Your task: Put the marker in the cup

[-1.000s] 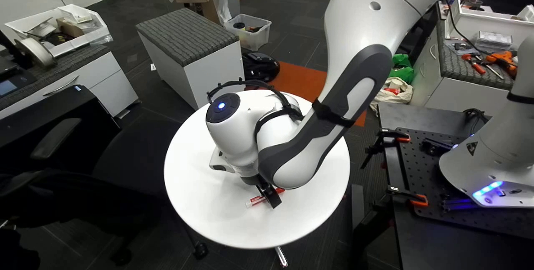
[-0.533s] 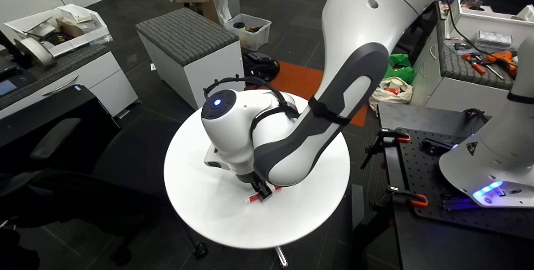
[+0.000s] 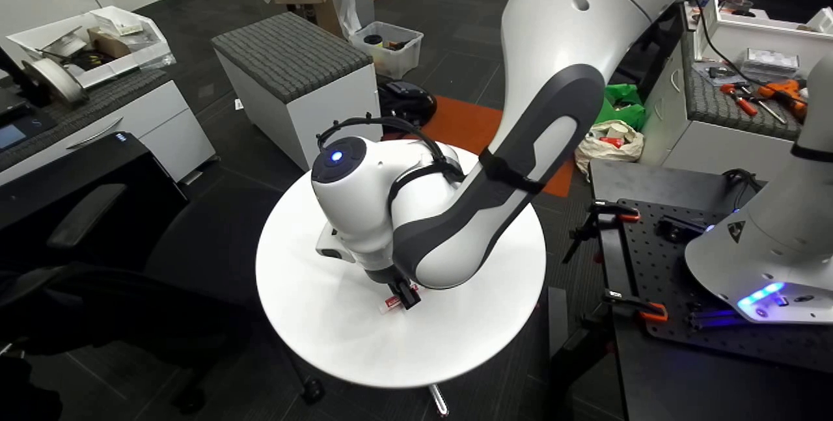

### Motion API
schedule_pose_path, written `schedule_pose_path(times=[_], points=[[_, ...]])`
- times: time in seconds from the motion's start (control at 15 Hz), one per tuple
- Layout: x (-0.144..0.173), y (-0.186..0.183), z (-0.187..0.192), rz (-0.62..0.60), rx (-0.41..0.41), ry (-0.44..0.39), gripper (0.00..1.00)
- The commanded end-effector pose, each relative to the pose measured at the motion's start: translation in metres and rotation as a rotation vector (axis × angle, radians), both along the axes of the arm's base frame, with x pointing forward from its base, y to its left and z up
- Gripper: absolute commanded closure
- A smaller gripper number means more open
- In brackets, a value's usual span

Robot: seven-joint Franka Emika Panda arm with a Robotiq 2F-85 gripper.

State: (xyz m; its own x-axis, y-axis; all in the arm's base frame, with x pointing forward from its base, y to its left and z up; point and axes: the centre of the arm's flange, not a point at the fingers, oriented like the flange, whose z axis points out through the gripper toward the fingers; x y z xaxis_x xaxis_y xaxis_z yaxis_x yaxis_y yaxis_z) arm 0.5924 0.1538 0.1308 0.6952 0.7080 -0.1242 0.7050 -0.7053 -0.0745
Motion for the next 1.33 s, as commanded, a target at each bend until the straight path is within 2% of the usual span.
schedule_pose_path(times=[0.0, 0.47, 0.67, 1.0, 1.27], points=[[-0.001, 0.002, 0.006, -0.072, -0.014, -0.035, 0.95], [-0.011, 0.0, 0.06, -0.209, 0.016, -0.177, 0.95], [-0.019, -0.002, 0.085, -0.264, 0.007, -0.208, 0.95], [-0.043, -0.014, 0.129, -0.368, -0.057, -0.224, 0.95], [-0.059, -0.031, 0.159, -0.476, -0.149, -0.234, 0.95]])
